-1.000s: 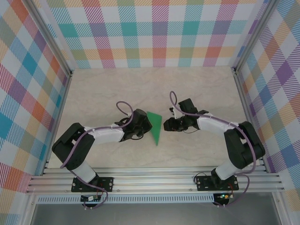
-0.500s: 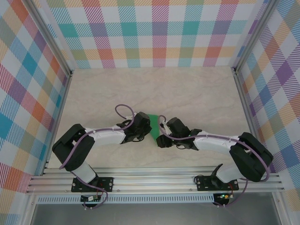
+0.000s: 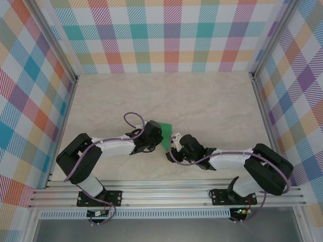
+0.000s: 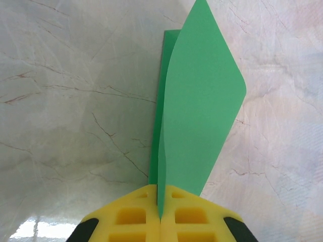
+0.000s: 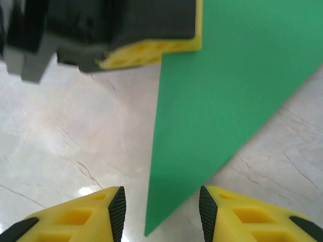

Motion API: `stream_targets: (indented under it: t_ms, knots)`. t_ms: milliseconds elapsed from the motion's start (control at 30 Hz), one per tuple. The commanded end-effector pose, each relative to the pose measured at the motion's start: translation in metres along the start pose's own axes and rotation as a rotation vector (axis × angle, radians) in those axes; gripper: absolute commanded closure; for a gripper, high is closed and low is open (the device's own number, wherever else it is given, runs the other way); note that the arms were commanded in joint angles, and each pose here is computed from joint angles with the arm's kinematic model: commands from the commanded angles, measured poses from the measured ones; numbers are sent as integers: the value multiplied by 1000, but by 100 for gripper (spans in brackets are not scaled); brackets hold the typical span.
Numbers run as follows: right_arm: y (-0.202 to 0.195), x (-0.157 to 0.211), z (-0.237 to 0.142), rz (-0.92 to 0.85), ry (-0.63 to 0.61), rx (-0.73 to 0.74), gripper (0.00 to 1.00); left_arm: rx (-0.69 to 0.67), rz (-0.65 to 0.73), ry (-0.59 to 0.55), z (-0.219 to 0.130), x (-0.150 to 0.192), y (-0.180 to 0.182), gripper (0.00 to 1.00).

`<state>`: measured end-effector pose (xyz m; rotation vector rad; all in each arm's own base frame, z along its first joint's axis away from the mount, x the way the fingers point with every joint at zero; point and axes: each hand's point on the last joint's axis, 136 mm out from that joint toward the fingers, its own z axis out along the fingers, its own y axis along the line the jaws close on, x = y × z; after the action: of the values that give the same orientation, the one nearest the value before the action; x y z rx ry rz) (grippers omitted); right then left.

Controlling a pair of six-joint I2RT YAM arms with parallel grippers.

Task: Fold a paper plane with a square sheet of paper (pick it up from the middle)
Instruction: Fold the wing for the fifth time at the center of the table.

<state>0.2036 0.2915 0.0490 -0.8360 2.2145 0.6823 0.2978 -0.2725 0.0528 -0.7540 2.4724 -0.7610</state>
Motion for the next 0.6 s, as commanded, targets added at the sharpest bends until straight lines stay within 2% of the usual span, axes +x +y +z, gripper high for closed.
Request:
stream_targets:
  t_ms: [0, 200, 333, 567]
  knots:
    - [15, -25, -5, -153, -123, -8, 54, 6, -2, 2, 1, 2, -7, 100]
    - [16, -22, 6, -300, -125, 86, 54, 9, -2, 7, 2, 3, -8, 100]
    - [7, -27, 14, -341, -142, 157, 54, 9, 0, 7, 2, 3, -7, 100]
    - [4, -33, 23, -393, -157, 189, 58, 8, 1, 13, 3, 4, -7, 100]
